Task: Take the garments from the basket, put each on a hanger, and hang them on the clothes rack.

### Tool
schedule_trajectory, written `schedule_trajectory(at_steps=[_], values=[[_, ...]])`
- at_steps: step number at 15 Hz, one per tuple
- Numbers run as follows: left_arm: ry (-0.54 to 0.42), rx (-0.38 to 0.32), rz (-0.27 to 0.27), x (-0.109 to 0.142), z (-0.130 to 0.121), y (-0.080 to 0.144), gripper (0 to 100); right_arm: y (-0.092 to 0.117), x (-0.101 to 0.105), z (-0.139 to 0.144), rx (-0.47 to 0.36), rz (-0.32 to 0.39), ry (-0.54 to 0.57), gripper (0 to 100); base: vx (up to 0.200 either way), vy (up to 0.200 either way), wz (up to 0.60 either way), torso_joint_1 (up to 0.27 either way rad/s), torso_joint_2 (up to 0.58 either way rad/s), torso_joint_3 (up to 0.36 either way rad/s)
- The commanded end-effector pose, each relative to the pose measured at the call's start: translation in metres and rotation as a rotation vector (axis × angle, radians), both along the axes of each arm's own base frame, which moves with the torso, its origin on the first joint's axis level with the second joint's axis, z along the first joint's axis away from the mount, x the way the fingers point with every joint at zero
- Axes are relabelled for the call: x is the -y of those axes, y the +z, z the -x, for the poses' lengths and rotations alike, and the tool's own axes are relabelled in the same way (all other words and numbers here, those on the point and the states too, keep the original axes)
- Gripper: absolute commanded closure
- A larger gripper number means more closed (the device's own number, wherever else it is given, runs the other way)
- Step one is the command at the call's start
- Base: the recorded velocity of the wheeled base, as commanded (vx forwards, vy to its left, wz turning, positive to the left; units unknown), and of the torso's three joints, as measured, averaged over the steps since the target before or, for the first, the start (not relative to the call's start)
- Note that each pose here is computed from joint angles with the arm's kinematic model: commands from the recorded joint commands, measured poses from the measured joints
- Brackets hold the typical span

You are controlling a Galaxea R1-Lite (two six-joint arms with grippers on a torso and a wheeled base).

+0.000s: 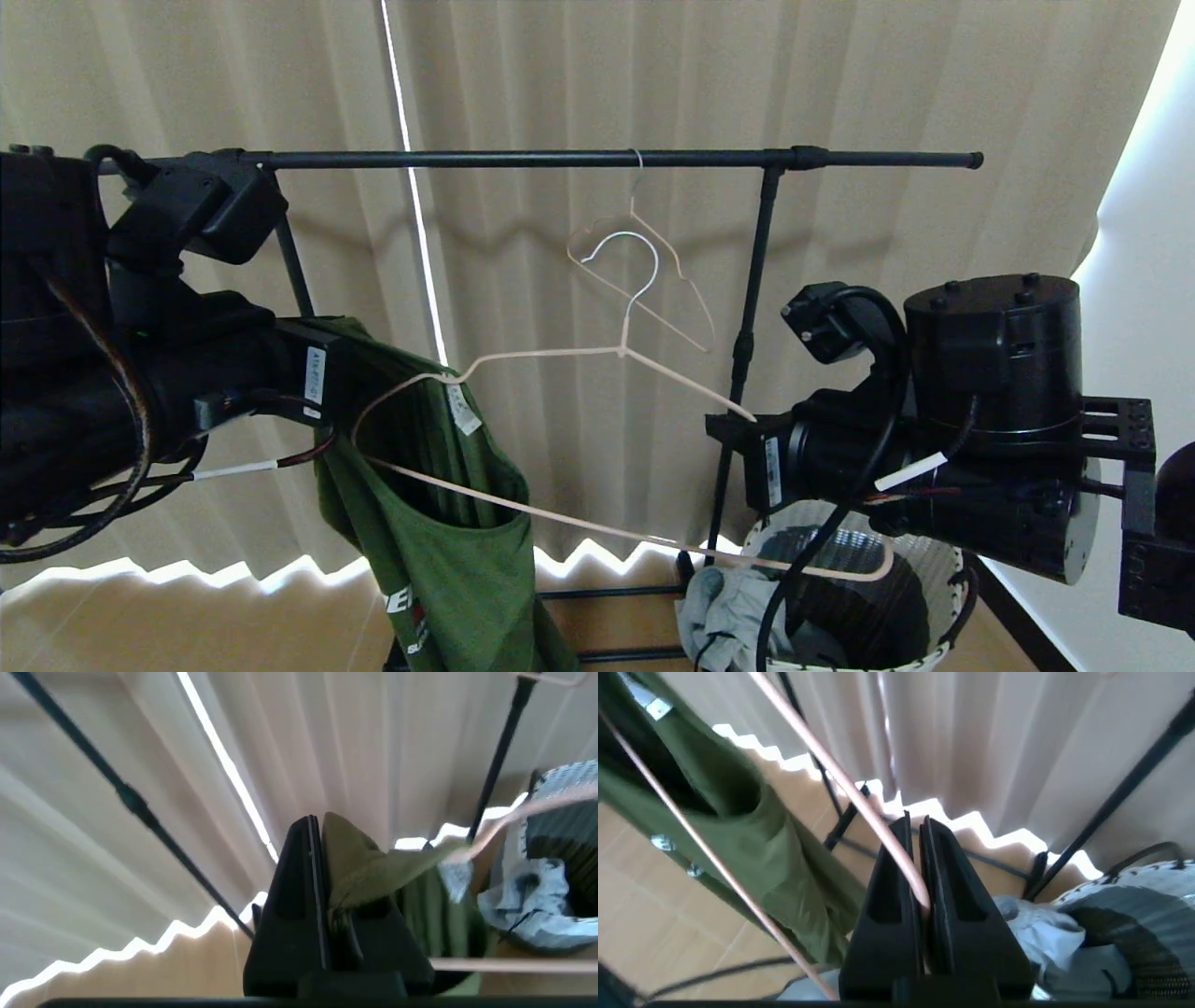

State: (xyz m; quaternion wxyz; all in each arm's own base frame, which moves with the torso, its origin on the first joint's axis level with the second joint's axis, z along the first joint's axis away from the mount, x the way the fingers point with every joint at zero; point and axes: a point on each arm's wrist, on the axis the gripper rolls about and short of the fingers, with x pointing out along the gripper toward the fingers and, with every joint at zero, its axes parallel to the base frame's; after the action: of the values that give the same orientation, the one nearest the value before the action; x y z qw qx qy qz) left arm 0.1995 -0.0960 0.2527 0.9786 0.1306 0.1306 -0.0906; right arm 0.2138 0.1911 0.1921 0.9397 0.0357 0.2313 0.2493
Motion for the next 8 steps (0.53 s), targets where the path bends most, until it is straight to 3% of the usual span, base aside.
schedule_trajectory(at_steps=[1, 6, 8], values=[[-0.002, -0.005, -0.003, 0.000, 0.002, 0.000, 100, 0.004, 0.001, -0.002, 0.012, -0.006, -0.016, 100, 0.000, 0.000, 0.00, 0.000, 0.00, 0.000], [-0.043, -0.037, -0.033, 0.002, 0.013, 0.000, 100, 0.008, -0.002, -0.009, 0.033, -0.006, -0.040, 100, 0.000, 0.000, 0.00, 0.000, 0.00, 0.000], [-0.115, -0.030, -0.003, 0.018, 0.019, 0.002, 100, 0.009, -0.007, -0.010, 0.037, -0.009, -0.028, 100, 0.000, 0.000, 0.00, 0.000, 0.00, 0.000]])
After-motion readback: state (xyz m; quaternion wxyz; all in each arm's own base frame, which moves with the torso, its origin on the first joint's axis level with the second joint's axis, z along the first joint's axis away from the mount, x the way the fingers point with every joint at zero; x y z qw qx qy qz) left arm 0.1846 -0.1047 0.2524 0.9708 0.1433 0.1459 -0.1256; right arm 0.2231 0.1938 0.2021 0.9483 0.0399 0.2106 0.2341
